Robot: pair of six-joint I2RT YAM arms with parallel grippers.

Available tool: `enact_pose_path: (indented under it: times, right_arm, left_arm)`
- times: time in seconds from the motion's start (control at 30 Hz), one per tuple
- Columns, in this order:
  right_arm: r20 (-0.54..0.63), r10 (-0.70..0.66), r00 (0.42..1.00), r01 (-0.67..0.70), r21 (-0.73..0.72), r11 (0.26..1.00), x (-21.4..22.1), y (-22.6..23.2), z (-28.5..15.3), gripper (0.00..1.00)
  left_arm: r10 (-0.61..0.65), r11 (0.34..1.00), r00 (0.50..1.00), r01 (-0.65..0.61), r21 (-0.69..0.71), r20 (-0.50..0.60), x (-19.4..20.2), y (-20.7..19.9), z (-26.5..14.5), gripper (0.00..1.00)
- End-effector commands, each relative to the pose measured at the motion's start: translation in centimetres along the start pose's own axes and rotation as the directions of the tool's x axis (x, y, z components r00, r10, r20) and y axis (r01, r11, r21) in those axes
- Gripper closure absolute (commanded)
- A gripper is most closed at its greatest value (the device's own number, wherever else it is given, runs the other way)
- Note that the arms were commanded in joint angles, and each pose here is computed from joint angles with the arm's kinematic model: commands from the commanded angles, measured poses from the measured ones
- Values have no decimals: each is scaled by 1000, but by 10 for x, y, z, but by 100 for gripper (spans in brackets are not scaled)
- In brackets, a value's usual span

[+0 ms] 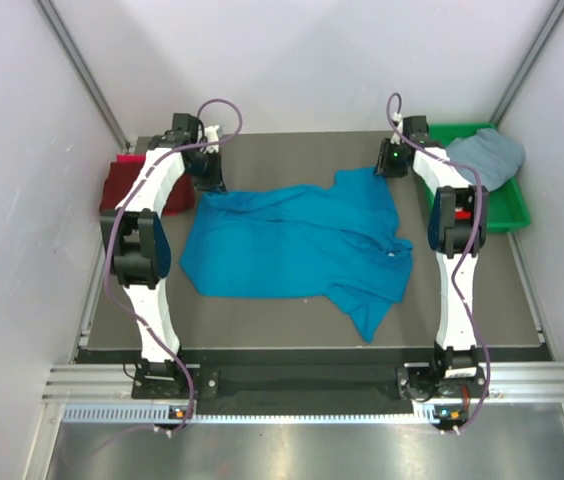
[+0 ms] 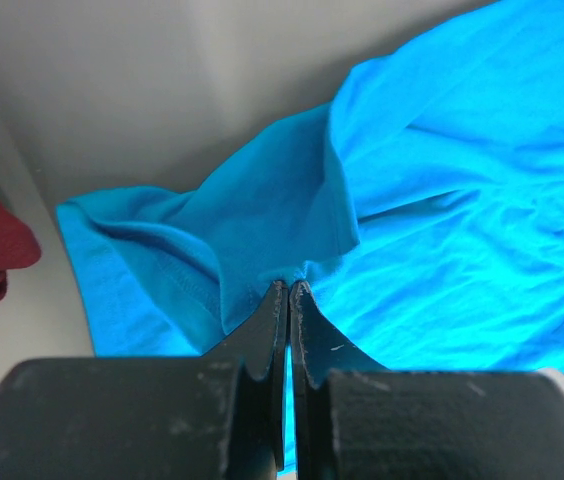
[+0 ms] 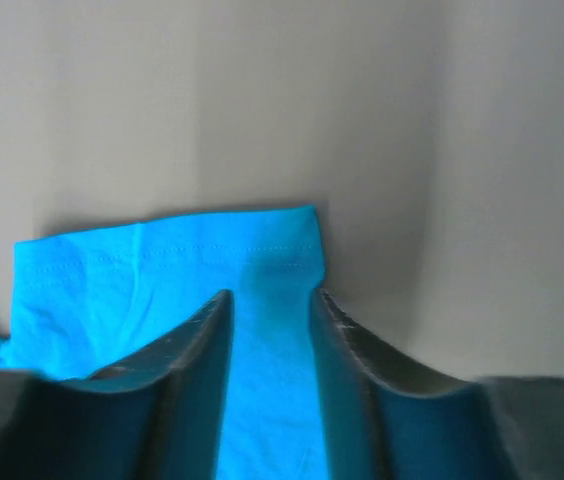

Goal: Fold and stack the t-shirts
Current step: Flatten the tshirt out

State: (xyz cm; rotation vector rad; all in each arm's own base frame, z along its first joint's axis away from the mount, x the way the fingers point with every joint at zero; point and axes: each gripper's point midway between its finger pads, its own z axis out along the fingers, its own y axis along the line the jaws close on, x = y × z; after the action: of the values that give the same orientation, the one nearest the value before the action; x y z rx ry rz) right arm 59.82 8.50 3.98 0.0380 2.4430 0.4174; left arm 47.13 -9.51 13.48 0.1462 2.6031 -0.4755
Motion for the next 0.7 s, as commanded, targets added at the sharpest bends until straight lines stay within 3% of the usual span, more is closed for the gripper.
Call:
enact_pose_path:
  times: [0.0, 0.07, 0.17, 0.3, 0.4, 0.53, 0.67]
  right_arm:
    - [7, 9, 1000, -9, -2, 1000, -5, -3, 2, 70]
    - [7, 9, 1000, -9, -4, 1000, -5, -3, 2, 86]
    - [9, -4, 1000, 4, -4, 1000, -5, -3, -1, 100]
    - [44, -24, 999, 23, 37, 999, -18, -7, -16, 100]
    - [132, -66, 989, 56, 72, 996, -51, -4, -46, 100]
    - [292, -140, 946, 126, 68, 990, -109, 22, -119, 100]
    - [402, -208, 892, 197, 69, 978, -138, 49, -188, 100]
  left_arm:
    - [18, 1000, 1000, -18, 3, 0, 1, -4, 2, 100]
    - [20, 1000, 1000, -20, 4, 1, 0, -5, 3, 100]
    - [18, 1000, 1000, -18, -8, 1, -1, -2, 6, 100]
    - [38, 997, 999, -36, -73, 25, -12, 9, 1, 100]
    - [69, 991, 994, -59, -121, 85, -35, 19, -12, 100]
    - [130, 982, 972, -99, -162, 195, -76, 26, -34, 100]
    - [186, 975, 937, -139, -171, 297, -110, 20, -63, 100]
